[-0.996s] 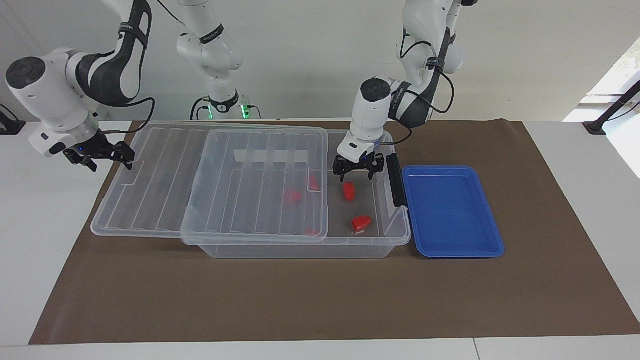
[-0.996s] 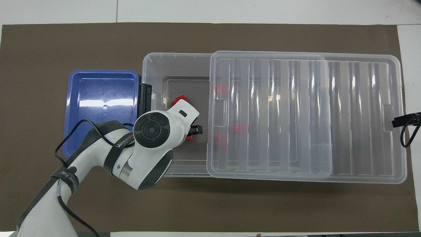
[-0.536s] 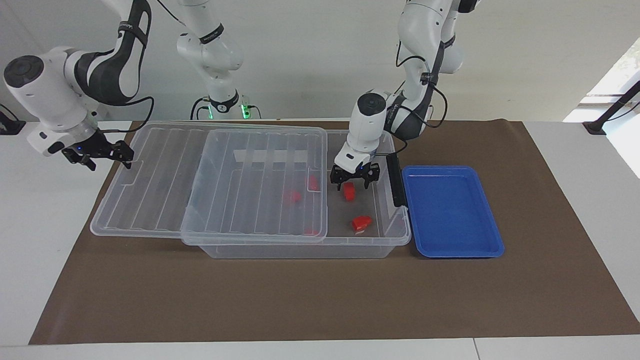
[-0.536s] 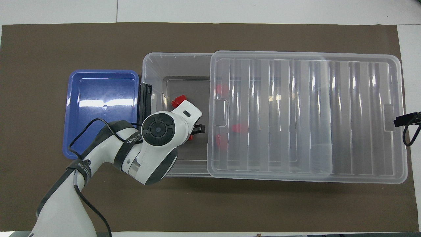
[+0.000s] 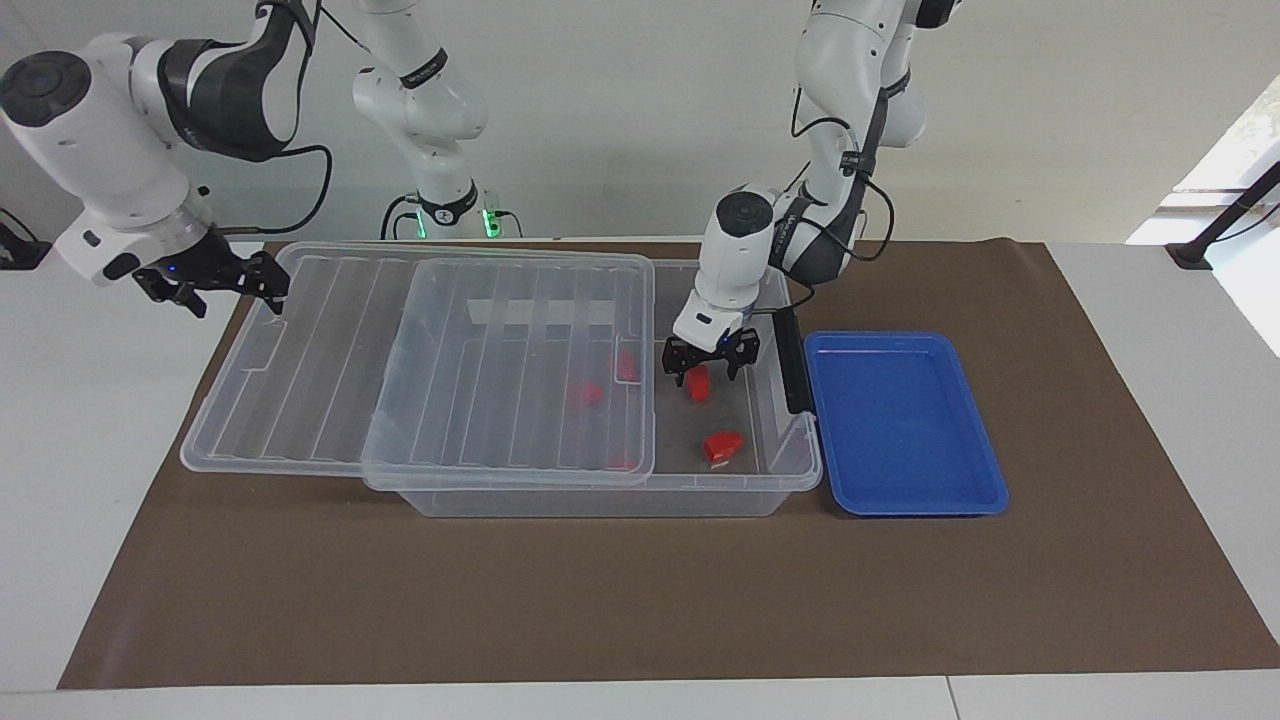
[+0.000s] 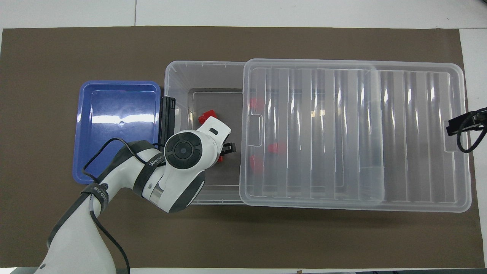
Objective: Place red block in blue tray from box
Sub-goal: 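Lower the left gripper into the box and grasp a red block, then lift the red block with the left gripper over the blue tray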
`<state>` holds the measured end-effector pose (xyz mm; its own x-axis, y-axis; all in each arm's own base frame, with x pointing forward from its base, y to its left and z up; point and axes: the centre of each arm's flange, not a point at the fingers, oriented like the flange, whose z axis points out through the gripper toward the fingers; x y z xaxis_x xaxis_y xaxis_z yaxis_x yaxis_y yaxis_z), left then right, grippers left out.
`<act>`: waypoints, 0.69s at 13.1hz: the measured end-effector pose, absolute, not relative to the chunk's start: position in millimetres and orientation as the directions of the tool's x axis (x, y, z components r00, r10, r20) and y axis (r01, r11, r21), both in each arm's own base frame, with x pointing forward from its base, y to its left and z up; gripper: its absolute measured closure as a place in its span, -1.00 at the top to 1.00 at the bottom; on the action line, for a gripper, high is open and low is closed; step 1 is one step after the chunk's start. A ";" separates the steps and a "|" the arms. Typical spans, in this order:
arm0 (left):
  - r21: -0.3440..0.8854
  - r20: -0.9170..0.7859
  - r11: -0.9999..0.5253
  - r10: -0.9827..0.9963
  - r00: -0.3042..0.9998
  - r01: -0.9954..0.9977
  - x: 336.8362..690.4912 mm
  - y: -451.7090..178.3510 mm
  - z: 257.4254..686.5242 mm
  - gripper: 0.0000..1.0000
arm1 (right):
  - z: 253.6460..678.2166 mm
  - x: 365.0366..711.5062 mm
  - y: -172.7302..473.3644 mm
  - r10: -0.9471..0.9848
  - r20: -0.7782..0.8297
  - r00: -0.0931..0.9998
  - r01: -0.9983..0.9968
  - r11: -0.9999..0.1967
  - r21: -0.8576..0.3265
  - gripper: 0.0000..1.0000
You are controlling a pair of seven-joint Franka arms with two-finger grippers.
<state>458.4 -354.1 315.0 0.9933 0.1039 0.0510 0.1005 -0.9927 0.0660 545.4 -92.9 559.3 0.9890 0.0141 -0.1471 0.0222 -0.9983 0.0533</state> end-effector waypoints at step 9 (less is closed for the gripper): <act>0.052 0.050 -0.988 0.148 0.988 0.146 453.7 -345.9 382.7 -0.31 | 592.7 535.7 -38.2 -0.104 -0.126 0.986 -0.101 -0.994 0.029 1.00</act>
